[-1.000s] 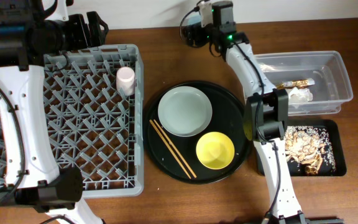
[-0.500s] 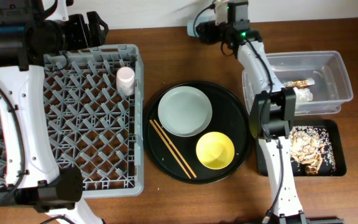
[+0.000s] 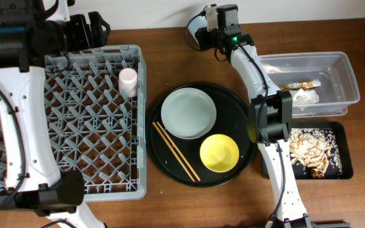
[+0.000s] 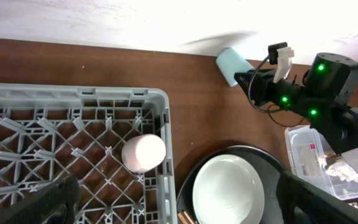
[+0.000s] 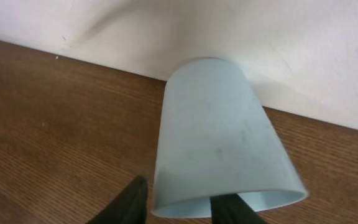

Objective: Sort waste into correct bins and load items into the dishwasher rack
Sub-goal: 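Reach the right gripper to the light-blue cup on the table and grasp, then lift the blue cup and hand it to the left gripper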

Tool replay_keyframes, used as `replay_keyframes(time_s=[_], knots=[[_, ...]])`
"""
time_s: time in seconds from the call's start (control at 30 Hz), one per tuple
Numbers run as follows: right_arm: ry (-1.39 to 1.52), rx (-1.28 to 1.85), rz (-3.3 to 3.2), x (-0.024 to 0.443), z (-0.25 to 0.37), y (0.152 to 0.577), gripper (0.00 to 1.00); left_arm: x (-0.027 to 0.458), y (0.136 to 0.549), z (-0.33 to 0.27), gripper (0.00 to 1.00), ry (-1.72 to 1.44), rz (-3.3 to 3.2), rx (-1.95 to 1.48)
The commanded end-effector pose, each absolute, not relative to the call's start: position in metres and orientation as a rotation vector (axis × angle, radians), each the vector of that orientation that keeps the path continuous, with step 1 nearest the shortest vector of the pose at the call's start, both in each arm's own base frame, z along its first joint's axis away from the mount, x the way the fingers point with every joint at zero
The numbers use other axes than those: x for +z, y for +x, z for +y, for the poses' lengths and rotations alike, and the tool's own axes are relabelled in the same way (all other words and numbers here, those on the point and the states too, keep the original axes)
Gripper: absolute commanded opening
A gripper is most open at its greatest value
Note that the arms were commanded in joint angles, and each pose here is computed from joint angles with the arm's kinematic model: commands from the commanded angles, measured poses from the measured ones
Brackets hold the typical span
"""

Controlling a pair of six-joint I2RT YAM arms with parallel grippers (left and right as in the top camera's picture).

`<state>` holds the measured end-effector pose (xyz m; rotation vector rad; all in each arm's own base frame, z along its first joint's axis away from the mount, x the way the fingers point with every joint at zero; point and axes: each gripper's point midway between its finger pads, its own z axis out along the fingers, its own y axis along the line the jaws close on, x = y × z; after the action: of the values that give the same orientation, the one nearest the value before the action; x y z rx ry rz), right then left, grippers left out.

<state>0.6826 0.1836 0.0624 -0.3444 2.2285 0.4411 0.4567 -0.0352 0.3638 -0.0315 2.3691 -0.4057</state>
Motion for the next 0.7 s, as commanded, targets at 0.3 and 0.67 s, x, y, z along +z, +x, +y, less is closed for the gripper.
replay_keyframes(time_s=[0.3,0.67], knots=[[-0.087,0.555,2.290,0.046,0.186,0.682,0.31,0.364,0.458,-0.037,0.99,-0.033,2.367,-0.417],[0.017,0.648,2.219,0.044,0.201,0.690,0.04,0.364,0.458,-0.037,0.99,-0.033,2.367,-0.417]])
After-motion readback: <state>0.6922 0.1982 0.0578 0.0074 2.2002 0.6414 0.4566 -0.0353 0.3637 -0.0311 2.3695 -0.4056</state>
